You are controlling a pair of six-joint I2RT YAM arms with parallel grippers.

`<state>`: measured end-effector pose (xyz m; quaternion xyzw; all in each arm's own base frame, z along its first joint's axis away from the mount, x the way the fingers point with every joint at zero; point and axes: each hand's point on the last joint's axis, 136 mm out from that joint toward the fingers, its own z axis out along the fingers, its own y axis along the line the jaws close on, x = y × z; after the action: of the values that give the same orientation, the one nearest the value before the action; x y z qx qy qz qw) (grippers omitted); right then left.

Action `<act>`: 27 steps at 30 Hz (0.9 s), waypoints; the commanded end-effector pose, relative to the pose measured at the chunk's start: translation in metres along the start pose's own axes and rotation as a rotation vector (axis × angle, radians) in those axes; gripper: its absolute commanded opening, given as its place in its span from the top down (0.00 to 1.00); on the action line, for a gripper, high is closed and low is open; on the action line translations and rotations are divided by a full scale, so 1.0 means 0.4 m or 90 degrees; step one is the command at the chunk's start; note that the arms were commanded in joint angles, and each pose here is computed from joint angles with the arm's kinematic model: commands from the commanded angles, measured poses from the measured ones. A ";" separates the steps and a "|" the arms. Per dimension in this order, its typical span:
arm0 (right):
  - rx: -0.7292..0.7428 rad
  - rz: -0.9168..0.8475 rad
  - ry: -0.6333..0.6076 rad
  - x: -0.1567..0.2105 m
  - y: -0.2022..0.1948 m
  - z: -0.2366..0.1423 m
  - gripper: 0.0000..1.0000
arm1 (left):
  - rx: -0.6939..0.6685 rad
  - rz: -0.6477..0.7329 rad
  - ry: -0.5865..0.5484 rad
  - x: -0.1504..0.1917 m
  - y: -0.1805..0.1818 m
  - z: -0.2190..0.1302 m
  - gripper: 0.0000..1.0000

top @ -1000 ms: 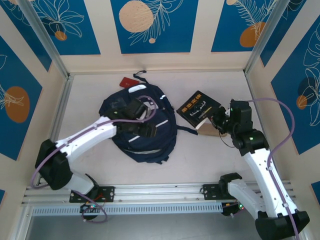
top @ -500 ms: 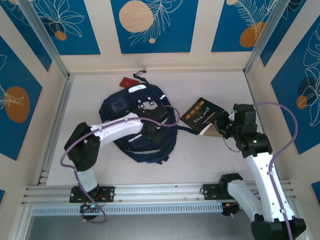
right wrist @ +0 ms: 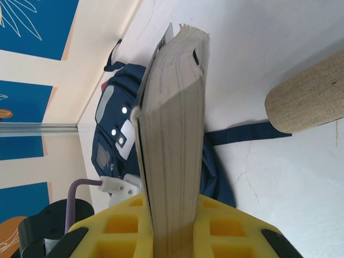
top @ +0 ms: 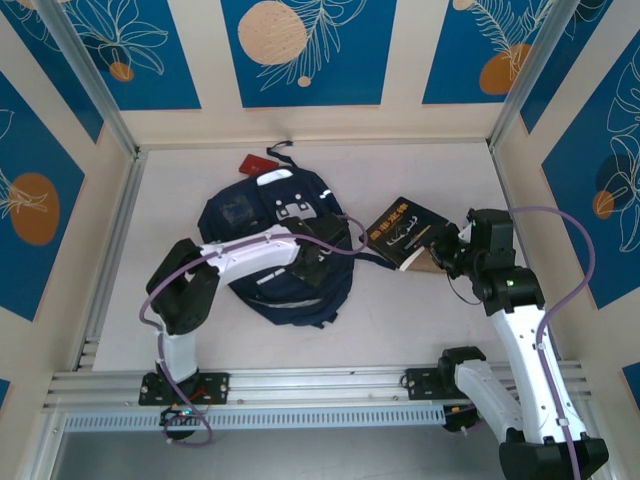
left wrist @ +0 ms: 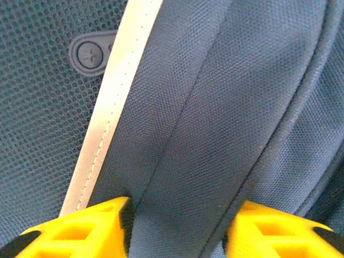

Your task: Pack books, pencil case, and school supplies into a backpack

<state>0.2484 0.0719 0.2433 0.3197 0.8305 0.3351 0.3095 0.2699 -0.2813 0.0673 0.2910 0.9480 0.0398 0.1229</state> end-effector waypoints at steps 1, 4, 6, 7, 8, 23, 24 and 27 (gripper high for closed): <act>-0.049 -0.021 -0.020 -0.013 0.042 -0.025 1.00 | -0.043 0.014 -0.008 -0.010 0.027 -0.029 0.73; -0.036 -0.025 -0.033 -0.020 0.035 -0.040 1.00 | -0.030 0.009 -0.044 -0.034 0.029 -0.079 0.94; -0.020 -0.030 -0.046 -0.026 0.031 -0.059 1.00 | -0.024 0.003 -0.081 -0.054 0.031 -0.131 1.00; -0.012 -0.036 -0.056 -0.029 0.028 -0.072 1.00 | -0.016 0.002 -0.107 -0.067 0.029 -0.164 1.00; -0.004 -0.040 -0.067 -0.034 0.024 -0.082 1.00 | -0.008 -0.001 -0.129 -0.079 0.029 -0.192 1.00; -0.195 -0.072 0.096 0.093 0.119 -0.081 1.00 | 0.011 -0.109 -0.445 -0.269 0.103 -0.554 1.00; -0.220 -0.057 0.120 0.108 0.126 -0.070 1.00 | 0.010 -0.111 -0.449 -0.276 0.103 -0.560 1.00; -0.249 -0.015 0.168 0.144 0.122 -0.026 1.00 | 0.017 -0.119 -0.456 -0.291 0.099 -0.568 1.00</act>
<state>0.2209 0.1097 0.2463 0.2400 0.8234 0.4338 0.2762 0.3082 -0.2984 0.2607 0.2410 0.8984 -0.0427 0.3646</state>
